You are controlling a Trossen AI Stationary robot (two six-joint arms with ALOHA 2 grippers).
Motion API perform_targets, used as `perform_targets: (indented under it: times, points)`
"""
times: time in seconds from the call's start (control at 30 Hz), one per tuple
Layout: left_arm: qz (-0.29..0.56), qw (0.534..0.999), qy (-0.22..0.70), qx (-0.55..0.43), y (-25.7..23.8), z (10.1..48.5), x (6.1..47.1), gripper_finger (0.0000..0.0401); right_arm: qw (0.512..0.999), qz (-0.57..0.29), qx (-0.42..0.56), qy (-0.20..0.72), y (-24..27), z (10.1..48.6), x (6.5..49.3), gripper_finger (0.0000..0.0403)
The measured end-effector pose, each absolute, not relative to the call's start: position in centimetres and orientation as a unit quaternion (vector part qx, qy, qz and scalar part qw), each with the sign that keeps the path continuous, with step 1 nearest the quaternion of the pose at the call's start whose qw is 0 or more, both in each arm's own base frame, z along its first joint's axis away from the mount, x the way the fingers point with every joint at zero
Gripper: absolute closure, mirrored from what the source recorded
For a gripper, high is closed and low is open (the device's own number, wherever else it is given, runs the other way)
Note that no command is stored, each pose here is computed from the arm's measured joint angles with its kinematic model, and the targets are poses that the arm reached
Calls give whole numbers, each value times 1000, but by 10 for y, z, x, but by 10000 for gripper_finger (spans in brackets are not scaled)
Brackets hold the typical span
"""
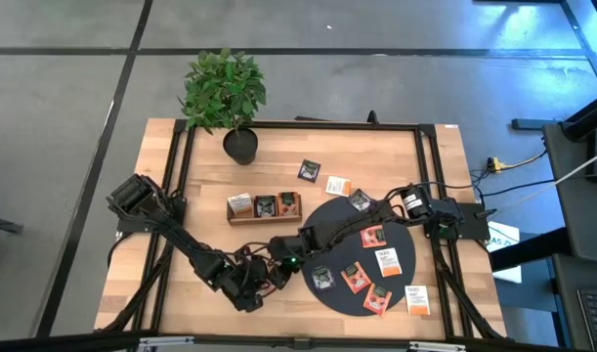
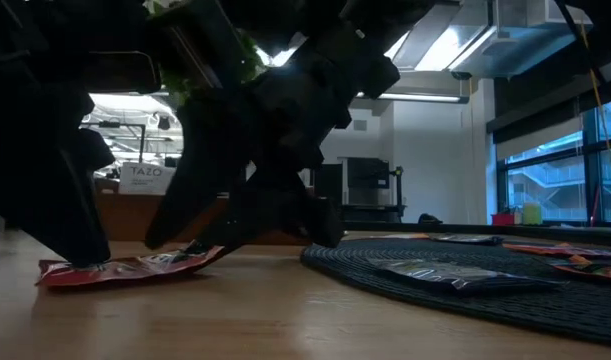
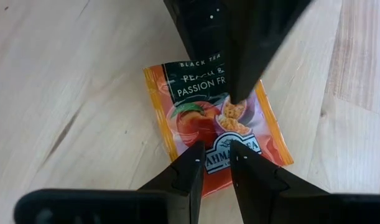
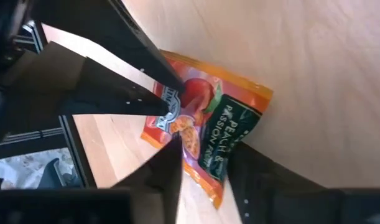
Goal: Pick & Place Tea
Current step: Put the orange tea bag into the right section of the wooden organizer
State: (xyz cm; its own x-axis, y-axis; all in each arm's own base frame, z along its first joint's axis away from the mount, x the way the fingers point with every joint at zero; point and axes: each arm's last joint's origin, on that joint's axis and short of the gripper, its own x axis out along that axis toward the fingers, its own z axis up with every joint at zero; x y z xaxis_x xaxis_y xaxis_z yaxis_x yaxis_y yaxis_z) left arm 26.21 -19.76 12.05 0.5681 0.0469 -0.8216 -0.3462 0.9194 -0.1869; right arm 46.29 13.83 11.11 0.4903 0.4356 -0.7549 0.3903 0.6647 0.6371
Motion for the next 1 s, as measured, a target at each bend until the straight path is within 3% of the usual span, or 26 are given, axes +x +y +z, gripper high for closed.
perform_targets:
  times: [0.3, 0.6, 0.8, 1.0]
  points:
    - [87, 870, 457, -160, -201, 135, 252, 325, 772, 56, 378, 508, 129, 111, 465, 394]
    - [103, 906, 370, -177, -177, 211, 231, 325, 829, 111, 289, 465, 100, 182, 456, 398]
    - [127, 920, 315, -196, -154, 248, 217, 322, 865, 76, 156, 472, 58, 246, 436, 400]
    - [148, 922, 304, -187, -140, 258, 212, 324, 860, 8, -12, 511, 22, 291, 428, 400]
